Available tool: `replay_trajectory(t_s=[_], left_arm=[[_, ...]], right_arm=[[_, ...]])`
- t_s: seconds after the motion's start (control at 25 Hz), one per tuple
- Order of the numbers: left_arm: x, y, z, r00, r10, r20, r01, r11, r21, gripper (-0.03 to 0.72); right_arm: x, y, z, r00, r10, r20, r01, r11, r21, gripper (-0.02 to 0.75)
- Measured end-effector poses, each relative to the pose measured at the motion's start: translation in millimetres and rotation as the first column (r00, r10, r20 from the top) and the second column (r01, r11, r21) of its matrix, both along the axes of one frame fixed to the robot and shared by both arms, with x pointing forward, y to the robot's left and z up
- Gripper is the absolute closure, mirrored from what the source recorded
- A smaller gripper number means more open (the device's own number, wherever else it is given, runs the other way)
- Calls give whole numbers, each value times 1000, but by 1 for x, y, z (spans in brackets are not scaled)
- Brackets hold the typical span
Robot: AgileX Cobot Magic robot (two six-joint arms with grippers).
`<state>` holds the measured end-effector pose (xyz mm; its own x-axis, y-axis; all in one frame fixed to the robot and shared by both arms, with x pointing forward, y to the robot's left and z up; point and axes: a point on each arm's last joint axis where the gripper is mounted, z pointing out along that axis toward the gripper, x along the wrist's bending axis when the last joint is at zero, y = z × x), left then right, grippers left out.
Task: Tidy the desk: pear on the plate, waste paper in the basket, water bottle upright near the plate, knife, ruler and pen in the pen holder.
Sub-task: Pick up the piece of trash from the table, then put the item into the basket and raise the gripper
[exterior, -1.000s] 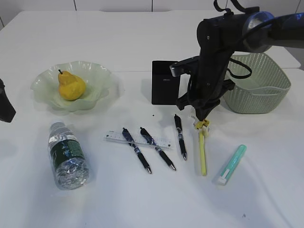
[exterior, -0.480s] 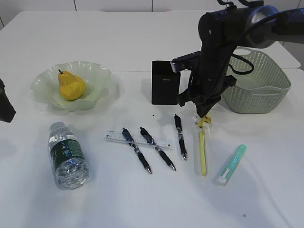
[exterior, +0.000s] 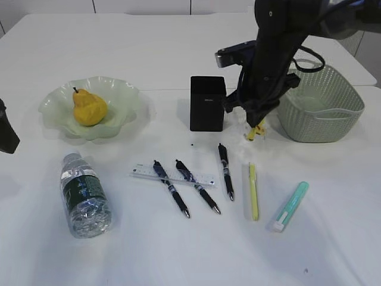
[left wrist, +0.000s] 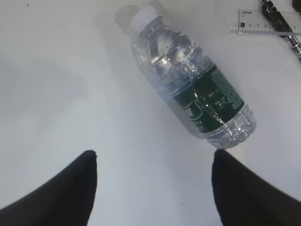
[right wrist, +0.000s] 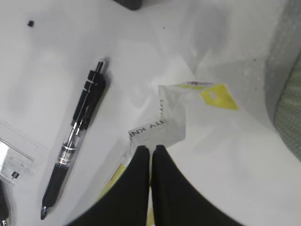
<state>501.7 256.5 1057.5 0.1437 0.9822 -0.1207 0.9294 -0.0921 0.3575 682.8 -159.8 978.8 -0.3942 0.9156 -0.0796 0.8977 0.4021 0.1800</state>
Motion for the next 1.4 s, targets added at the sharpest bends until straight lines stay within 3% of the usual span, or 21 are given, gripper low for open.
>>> replay_trajectory(t_s=[0.4, 1.0, 1.4], left_arm=[[0, 0, 0, 1000, 0, 0, 0, 1000, -2, 151], [0, 0, 0, 1000, 1, 2, -1, 1000, -2, 151], [2, -3, 1, 1000, 15, 23, -14, 999, -42, 151]], right_arm=[[5, -11, 39, 994, -27, 102, 26, 1000, 10, 747], [30, -129, 57, 935, -307, 178, 300, 952, 68, 748], [42, -145, 58, 888, -365, 278, 341, 931, 132, 748]])
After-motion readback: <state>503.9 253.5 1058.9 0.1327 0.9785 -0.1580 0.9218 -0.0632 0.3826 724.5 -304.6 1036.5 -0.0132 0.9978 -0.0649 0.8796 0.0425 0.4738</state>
